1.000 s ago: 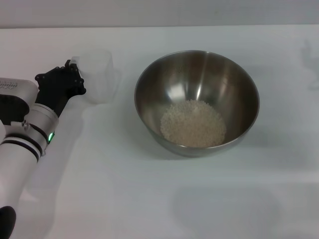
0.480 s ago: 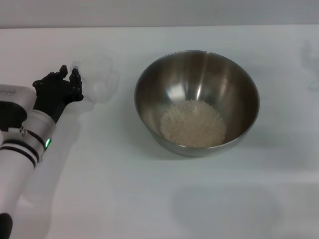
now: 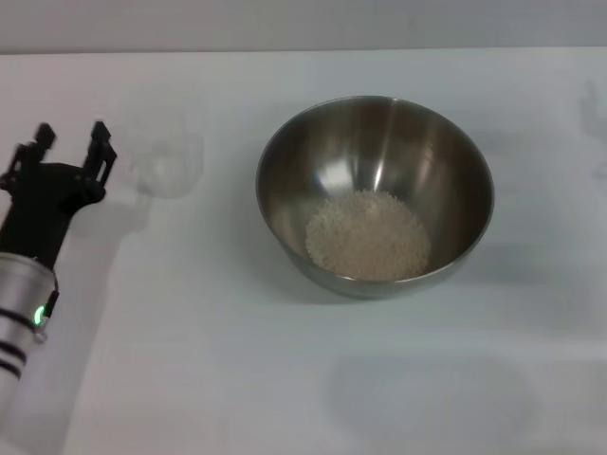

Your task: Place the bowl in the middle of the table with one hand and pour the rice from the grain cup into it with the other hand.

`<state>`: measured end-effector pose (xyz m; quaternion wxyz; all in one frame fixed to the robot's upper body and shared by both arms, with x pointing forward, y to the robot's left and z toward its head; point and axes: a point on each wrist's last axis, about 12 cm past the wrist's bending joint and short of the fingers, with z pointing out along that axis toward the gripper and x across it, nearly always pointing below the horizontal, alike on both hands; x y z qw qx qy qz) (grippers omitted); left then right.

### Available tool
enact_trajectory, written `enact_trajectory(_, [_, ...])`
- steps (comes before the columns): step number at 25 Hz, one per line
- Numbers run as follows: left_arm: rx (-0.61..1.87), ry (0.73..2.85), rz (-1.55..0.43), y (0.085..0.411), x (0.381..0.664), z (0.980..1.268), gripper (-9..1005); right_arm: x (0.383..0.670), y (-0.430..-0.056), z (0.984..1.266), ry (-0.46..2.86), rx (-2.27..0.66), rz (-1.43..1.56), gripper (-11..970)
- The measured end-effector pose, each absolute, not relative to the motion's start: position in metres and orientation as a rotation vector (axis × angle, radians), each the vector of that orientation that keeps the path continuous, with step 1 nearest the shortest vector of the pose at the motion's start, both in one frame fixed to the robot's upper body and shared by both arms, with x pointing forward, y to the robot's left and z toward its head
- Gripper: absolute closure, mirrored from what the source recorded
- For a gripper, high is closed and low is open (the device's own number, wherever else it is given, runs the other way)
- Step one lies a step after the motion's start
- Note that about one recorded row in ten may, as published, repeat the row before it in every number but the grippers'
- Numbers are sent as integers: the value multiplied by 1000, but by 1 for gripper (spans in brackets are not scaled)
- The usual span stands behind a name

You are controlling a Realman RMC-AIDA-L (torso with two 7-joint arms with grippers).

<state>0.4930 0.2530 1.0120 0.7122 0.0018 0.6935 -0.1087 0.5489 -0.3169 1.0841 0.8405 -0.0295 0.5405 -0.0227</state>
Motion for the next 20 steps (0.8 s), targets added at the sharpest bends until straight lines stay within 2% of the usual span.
enact_trajectory(5, [32, 1390, -297, 247, 481, 1025, 413, 541, -315, 1070, 1204, -58, -56, 455])
enact_trajectory(10, [52, 1362, -325, 241, 483, 1029, 213, 534, -317, 1058, 1259, -25, -18, 446])
enact_trajectory(20, [41, 1340, -323, 239, 488, 1034, 212, 526, -315, 1040, 1376, -1, 91, 427])
